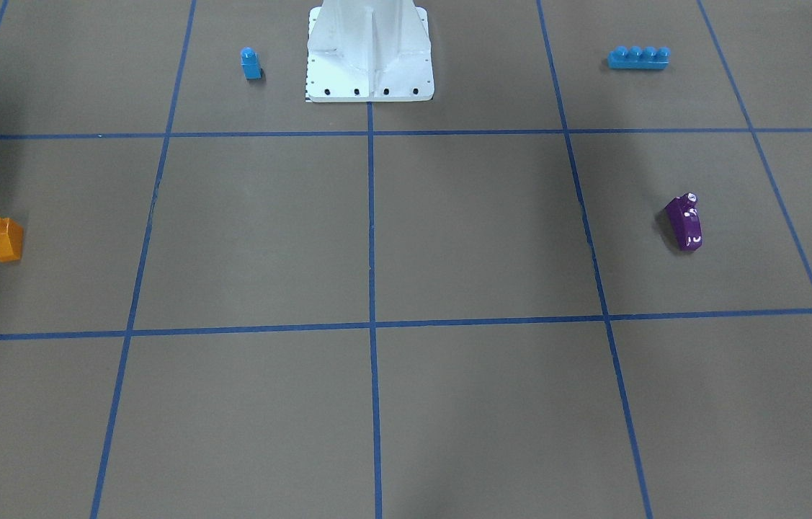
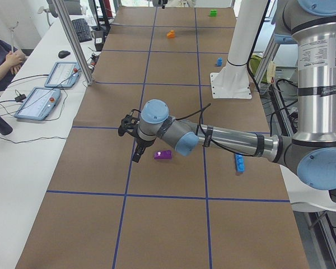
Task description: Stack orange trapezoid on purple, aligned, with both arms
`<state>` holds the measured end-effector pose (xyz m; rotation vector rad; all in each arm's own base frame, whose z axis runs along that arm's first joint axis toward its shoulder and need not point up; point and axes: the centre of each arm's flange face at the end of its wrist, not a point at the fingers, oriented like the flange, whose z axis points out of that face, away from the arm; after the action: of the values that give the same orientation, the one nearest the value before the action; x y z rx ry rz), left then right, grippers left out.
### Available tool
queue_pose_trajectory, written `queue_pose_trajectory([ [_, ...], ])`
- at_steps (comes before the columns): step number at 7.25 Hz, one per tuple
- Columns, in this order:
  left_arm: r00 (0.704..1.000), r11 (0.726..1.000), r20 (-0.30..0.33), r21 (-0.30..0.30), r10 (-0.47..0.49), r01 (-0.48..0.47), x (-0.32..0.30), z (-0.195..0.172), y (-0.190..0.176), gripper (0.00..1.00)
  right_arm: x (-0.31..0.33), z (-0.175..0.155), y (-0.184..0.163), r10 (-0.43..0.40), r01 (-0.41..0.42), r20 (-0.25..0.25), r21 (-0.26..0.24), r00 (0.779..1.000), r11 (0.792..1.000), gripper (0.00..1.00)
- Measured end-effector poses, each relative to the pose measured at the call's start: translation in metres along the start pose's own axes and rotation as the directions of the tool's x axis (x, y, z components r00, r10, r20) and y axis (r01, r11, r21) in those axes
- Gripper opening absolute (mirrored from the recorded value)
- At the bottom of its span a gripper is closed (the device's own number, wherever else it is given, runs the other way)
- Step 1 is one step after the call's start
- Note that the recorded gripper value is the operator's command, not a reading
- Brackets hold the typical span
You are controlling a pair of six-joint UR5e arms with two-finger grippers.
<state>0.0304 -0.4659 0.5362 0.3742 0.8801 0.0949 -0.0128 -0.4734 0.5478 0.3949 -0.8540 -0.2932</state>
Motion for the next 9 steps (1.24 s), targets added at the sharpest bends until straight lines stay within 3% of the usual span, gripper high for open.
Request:
queue_pose_trajectory([
  [3,0.979,0.981,0.055,0.001,-0.195,0.195,0.067,0.085,0.045,0.99,-0.012,0.012,0.001,0.013,-0.012,0.021,-0.008,1.000,1.000,1.00],
  [6,0.967,0.971,0.118,-0.043,-0.227,0.233,0.108,0.140,0.088,0.94,-0.012,0.012,0.001,0.008,-0.008,0.021,-0.008,1.000,1.000,1.00],
  [7,0.968,0.973,0.128,-0.054,-0.217,0.225,0.111,0.147,0.096,0.77,-0.012,0.012,0.001,0.006,-0.006,0.021,-0.008,1.000,1.000,1.00],
  [8,0.968,0.974,0.140,-0.056,-0.208,0.217,0.112,0.153,0.100,0.54,-0.013,0.012,0.001,0.004,-0.004,0.022,-0.008,1.000,1.000,1.00],
  [9,0.968,0.976,0.152,-0.056,-0.201,0.211,0.111,0.158,0.103,0.53,-0.013,0.012,0.001,0.003,-0.003,0.022,-0.007,1.000,1.000,1.00],
])
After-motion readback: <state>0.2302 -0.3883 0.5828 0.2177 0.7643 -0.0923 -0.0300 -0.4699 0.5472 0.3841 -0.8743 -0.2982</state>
